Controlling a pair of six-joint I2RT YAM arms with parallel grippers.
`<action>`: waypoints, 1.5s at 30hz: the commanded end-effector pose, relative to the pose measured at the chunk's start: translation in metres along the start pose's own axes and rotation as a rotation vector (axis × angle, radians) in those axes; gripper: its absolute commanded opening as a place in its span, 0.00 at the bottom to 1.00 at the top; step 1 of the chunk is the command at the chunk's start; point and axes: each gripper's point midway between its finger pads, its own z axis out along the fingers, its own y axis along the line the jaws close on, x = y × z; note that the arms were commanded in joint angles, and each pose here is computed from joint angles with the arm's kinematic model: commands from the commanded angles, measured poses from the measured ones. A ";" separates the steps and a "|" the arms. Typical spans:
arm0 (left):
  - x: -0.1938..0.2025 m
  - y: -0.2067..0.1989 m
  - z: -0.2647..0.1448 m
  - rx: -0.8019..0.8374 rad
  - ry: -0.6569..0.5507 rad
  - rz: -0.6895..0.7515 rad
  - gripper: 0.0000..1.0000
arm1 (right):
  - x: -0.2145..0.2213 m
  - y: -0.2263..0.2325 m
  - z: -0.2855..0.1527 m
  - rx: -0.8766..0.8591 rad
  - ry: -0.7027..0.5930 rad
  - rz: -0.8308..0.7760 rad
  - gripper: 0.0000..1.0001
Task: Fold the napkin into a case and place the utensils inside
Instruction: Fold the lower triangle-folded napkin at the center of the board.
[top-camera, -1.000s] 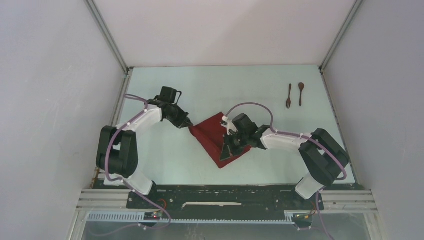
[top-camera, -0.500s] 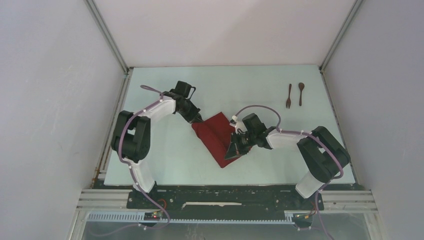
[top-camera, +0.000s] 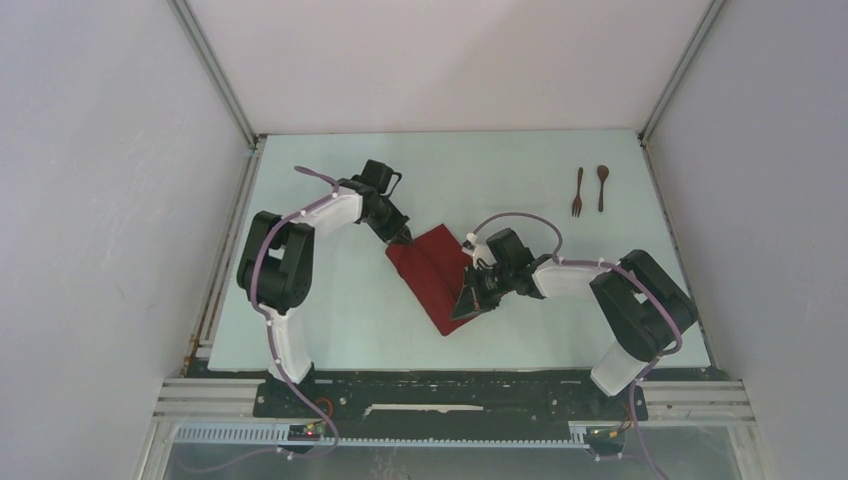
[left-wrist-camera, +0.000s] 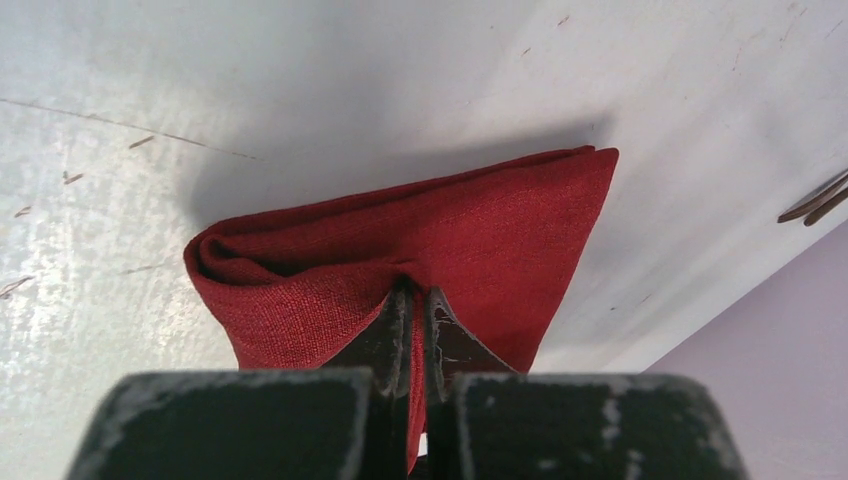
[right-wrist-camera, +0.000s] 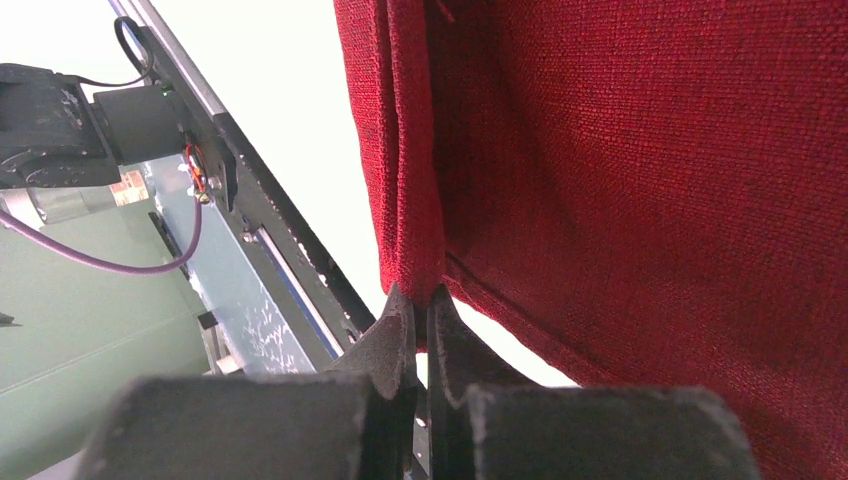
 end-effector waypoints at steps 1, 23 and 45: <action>-0.008 -0.016 0.002 0.031 -0.025 0.042 0.00 | 0.007 -0.004 0.001 -0.004 0.021 0.023 0.00; -0.009 -0.019 0.025 0.020 0.002 0.067 0.00 | 0.006 -0.017 0.002 0.039 0.012 0.036 0.00; -0.004 -0.006 0.044 0.010 0.025 0.045 0.00 | -0.042 0.078 -0.037 -0.045 -0.152 -0.213 0.77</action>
